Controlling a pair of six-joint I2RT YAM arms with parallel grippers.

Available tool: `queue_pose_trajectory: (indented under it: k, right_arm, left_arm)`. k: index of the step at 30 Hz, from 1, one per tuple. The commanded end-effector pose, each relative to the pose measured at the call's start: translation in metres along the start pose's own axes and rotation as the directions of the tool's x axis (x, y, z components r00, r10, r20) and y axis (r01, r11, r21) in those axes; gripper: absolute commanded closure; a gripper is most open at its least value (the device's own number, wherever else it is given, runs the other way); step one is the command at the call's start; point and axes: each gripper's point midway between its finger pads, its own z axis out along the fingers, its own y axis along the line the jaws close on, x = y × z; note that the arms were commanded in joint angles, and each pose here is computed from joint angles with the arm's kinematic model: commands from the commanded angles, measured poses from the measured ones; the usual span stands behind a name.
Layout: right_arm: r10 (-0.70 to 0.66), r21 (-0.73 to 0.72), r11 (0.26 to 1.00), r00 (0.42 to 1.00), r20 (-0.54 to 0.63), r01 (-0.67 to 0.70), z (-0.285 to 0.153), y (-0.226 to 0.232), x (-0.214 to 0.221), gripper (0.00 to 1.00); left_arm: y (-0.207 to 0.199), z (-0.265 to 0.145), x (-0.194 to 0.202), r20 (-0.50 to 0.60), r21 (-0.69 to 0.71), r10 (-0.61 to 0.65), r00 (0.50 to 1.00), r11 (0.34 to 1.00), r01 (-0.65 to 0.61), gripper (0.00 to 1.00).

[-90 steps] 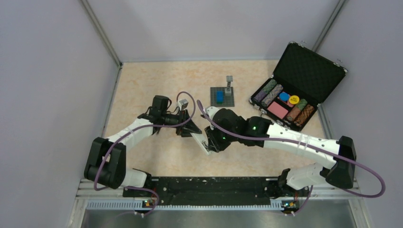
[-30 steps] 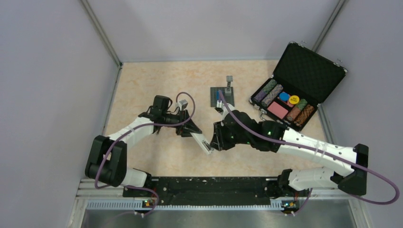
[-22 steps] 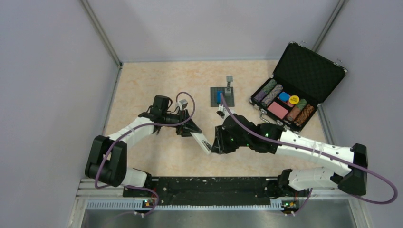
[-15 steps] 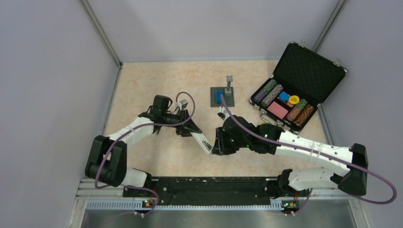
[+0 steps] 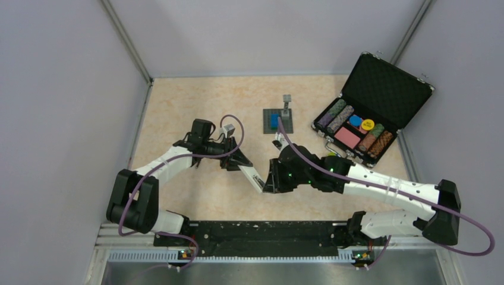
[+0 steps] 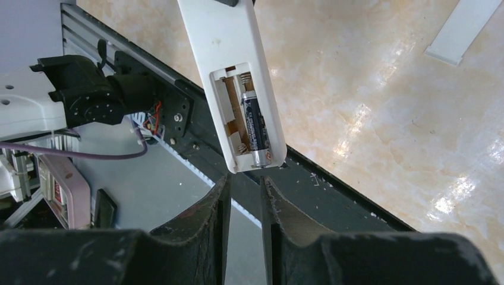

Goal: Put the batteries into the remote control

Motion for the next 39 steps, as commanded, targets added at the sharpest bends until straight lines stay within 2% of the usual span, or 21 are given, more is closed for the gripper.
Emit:
queue_pose_trajectory:
  k: [1,27,39]
  right_arm:
    - [0.022,-0.065,0.998,0.998,0.052,-0.019,-0.0077,0.0129,-0.0131,0.75]
    - [0.085,-0.096,0.992,0.993,0.08,-0.077,-0.0048,0.0108,-0.017,0.88]
    - [0.091,-0.089,0.993,0.992,0.085,-0.084,0.0003,0.0068,-0.0181,0.9]
  left_arm:
    - [-0.0183,-0.0027,-0.0018,-0.003,0.044,0.068,0.998,0.997,-0.068,1.0]
    - [-0.0192,-0.0038,0.0006,-0.002,0.047,0.074,0.997,0.996,-0.074,1.0]
    - [-0.0218,-0.0022,0.0037,-0.014,0.051,0.083,0.996,0.995,-0.082,1.0]
